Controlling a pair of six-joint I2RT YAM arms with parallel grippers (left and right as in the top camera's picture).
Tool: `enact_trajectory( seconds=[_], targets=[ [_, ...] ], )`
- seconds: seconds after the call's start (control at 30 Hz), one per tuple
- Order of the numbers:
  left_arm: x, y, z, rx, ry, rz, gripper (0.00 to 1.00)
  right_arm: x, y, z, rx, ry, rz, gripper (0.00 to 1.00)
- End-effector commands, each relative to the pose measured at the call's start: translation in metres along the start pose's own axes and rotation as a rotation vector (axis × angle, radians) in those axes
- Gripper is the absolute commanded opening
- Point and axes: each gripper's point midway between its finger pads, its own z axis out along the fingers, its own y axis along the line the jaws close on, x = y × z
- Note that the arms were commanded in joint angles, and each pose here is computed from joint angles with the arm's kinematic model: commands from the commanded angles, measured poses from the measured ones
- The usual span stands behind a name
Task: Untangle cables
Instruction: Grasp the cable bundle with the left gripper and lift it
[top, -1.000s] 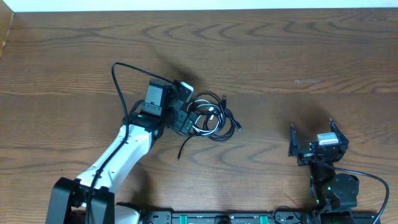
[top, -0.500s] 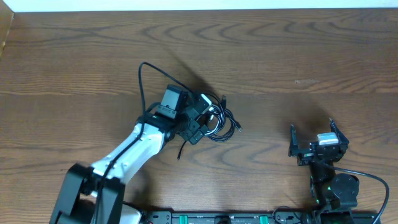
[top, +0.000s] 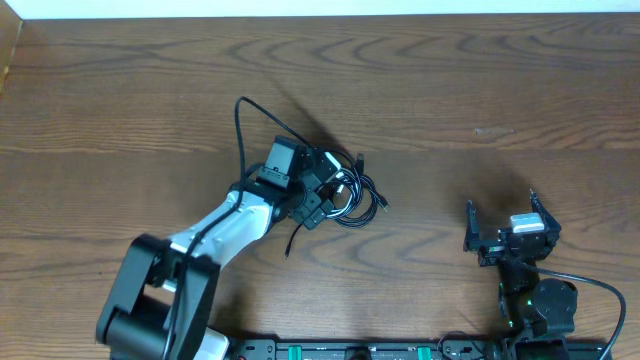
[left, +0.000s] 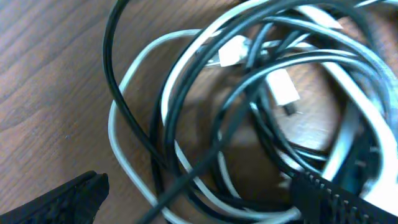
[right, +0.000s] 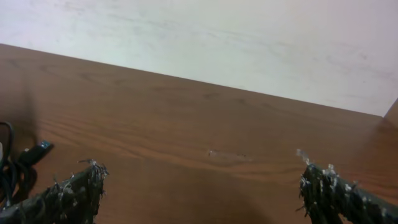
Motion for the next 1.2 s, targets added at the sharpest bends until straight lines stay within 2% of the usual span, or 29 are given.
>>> enact_trajectory(
  seconds=[0.0, 0.1, 0.23, 0.67, 0.73, 0.93, 1.17],
  targets=[
    [-0.001, 0.011, 0.009, -0.048, 0.014, 0.011, 0.98, 0.001, -0.003, 0.000, 0.016, 0.001, 0.011, 0.99],
    [-0.004, 0.012, 0.011, -0.053, 0.001, 0.012, 1.00, 0.001, -0.003, 0.000, 0.016, 0.001, 0.011, 0.99],
    [-0.005, 0.012, 0.011, -0.054, -0.002, 0.013, 0.78, 0.001, -0.003, 0.000, 0.016, 0.001, 0.011, 0.99],
    [-0.015, 0.016, 0.011, -0.072, -0.042, 0.017, 0.30, 0.001, -0.003, 0.000, 0.016, 0.001, 0.011, 0.99],
    [-0.019, 0.018, 0.010, -0.080, -0.062, 0.020, 0.09, 0.001, -0.003, 0.000, 0.016, 0.001, 0.011, 0.99],
    [-0.029, 0.022, 0.008, -0.096, -0.099, 0.019, 0.07, 0.001, -0.003, 0.000, 0.016, 0.001, 0.011, 0.99],
    [-0.056, 0.031, -0.020, -0.131, -0.215, -0.132, 0.08, 0.001, -0.003, 0.000, 0.016, 0.001, 0.011, 0.99]
  ],
)
